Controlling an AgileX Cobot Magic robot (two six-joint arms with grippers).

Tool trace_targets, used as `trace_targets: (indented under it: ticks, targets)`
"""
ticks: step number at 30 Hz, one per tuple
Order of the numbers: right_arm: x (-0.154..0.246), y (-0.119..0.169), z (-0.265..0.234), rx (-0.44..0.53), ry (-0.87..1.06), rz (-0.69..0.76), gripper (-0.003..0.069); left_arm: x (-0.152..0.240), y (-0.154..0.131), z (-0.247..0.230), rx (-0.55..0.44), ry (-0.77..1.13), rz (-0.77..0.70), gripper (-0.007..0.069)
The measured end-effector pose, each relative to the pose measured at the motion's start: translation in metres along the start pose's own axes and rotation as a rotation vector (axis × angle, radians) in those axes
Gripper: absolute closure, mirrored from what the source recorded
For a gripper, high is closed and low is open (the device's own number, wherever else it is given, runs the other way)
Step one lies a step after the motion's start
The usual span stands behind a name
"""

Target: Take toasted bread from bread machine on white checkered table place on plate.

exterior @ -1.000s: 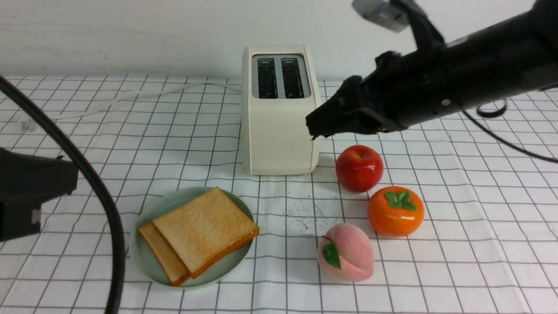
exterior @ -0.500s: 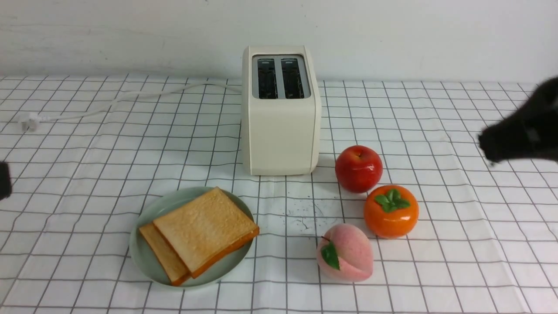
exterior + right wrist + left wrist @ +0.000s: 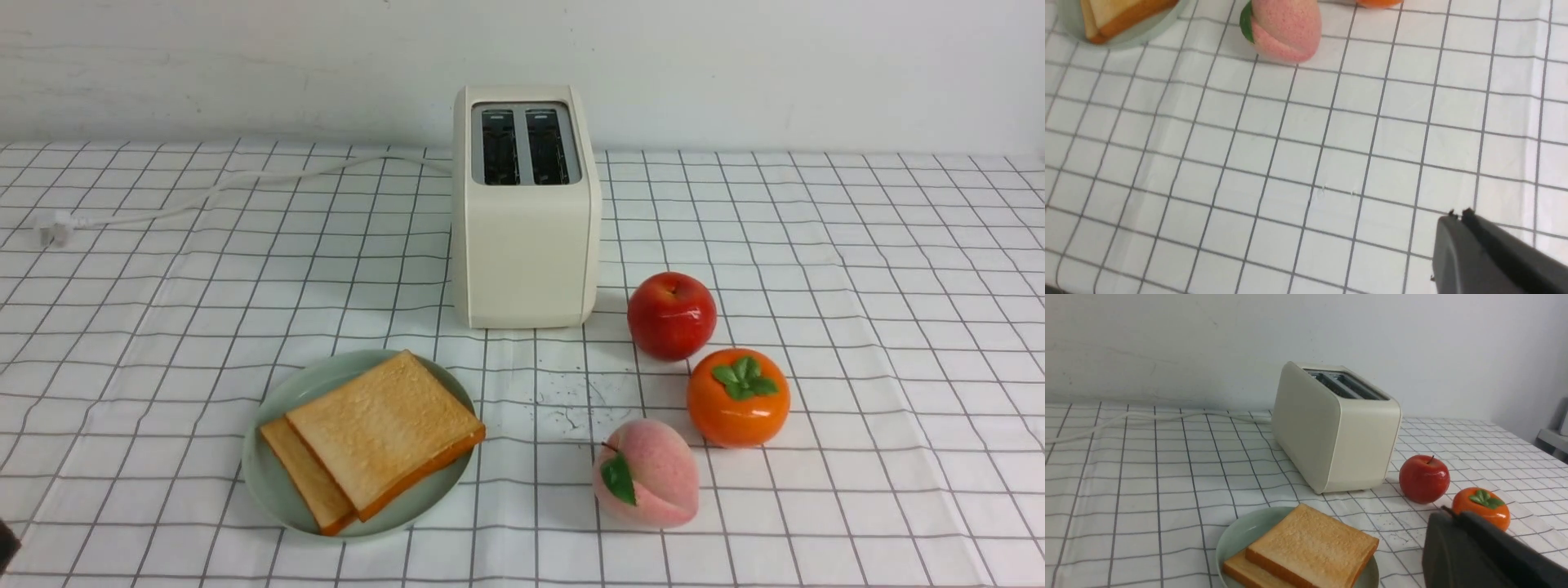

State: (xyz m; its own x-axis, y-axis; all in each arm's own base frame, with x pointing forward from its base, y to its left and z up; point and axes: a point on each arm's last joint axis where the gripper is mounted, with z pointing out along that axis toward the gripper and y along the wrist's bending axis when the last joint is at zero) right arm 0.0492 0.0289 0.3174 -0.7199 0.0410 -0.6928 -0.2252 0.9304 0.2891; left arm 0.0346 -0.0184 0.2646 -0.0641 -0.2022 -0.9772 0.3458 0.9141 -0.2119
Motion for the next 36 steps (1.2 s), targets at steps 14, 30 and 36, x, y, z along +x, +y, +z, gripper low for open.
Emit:
trace_targets:
  ticks: [14, 30, 36]
  targets:
    - [0.021, -0.013, 0.019, 0.021, -0.096, 0.004, 0.0654, 0.058, 0.014, 0.013, -0.041, 0.161, -0.023, 0.0638]
    - [0.021, -0.030, 0.023, 0.165, -0.339, -0.043, 0.0645, 0.064, 0.015, 0.013, -0.042, 0.191, -0.024, 0.0638]
    - [0.067, -0.059, 0.067, 0.302, -0.593, -0.078, 0.0643, 0.064, 0.015, 0.013, -0.042, 0.193, -0.025, 0.0638]
